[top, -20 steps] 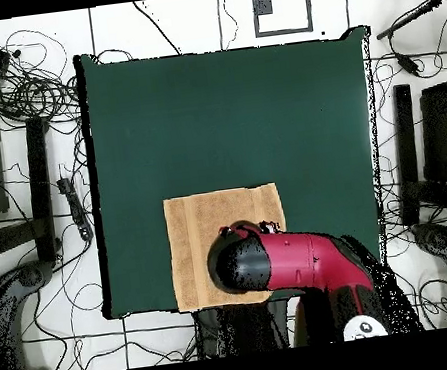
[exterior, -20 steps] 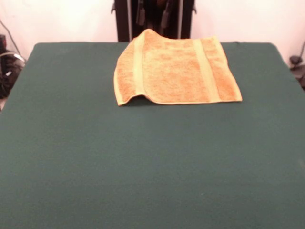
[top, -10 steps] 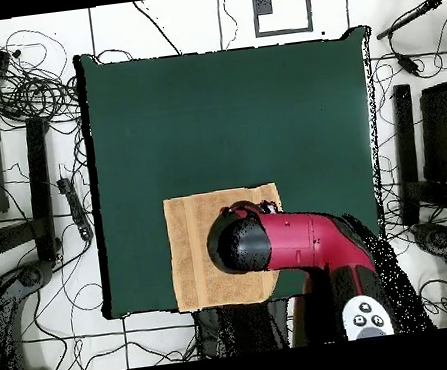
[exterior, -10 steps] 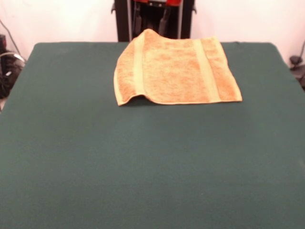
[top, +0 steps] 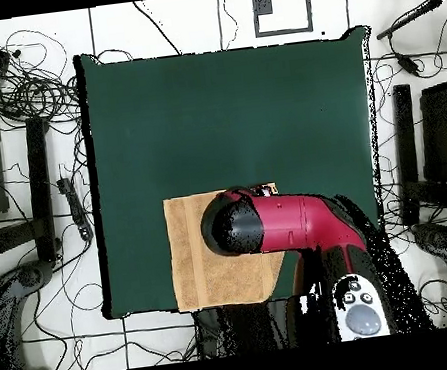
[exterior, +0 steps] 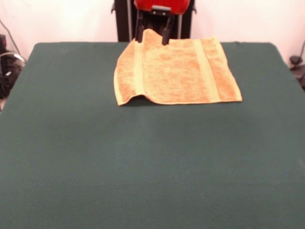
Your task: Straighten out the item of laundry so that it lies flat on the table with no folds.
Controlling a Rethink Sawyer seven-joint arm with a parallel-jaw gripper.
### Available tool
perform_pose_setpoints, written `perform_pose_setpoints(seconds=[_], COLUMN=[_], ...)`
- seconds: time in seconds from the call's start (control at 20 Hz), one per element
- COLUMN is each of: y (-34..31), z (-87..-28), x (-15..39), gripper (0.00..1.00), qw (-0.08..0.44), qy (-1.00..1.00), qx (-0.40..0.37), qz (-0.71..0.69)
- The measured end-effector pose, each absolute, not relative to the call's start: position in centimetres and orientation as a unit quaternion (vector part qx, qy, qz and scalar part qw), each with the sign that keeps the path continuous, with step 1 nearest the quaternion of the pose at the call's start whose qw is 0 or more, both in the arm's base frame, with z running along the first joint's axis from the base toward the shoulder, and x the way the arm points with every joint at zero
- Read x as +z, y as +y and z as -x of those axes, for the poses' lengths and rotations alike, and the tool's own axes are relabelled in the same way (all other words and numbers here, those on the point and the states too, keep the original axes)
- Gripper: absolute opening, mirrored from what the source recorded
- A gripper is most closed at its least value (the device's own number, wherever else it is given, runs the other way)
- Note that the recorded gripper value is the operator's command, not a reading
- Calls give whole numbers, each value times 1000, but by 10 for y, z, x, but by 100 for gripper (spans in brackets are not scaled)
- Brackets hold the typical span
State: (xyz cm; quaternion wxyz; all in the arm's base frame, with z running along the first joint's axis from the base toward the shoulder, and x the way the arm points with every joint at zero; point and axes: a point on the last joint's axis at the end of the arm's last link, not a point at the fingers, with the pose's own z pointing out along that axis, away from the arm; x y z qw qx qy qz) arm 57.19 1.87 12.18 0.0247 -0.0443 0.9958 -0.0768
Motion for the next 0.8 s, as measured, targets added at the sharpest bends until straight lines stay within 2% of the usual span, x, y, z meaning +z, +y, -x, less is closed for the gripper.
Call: perform_pose_setpoints(seconds=[0.8], y=[-21], z=[-611], x=[117], gripper=[100], qw=[12], qy=[997], qx=[-77], qz=[14])
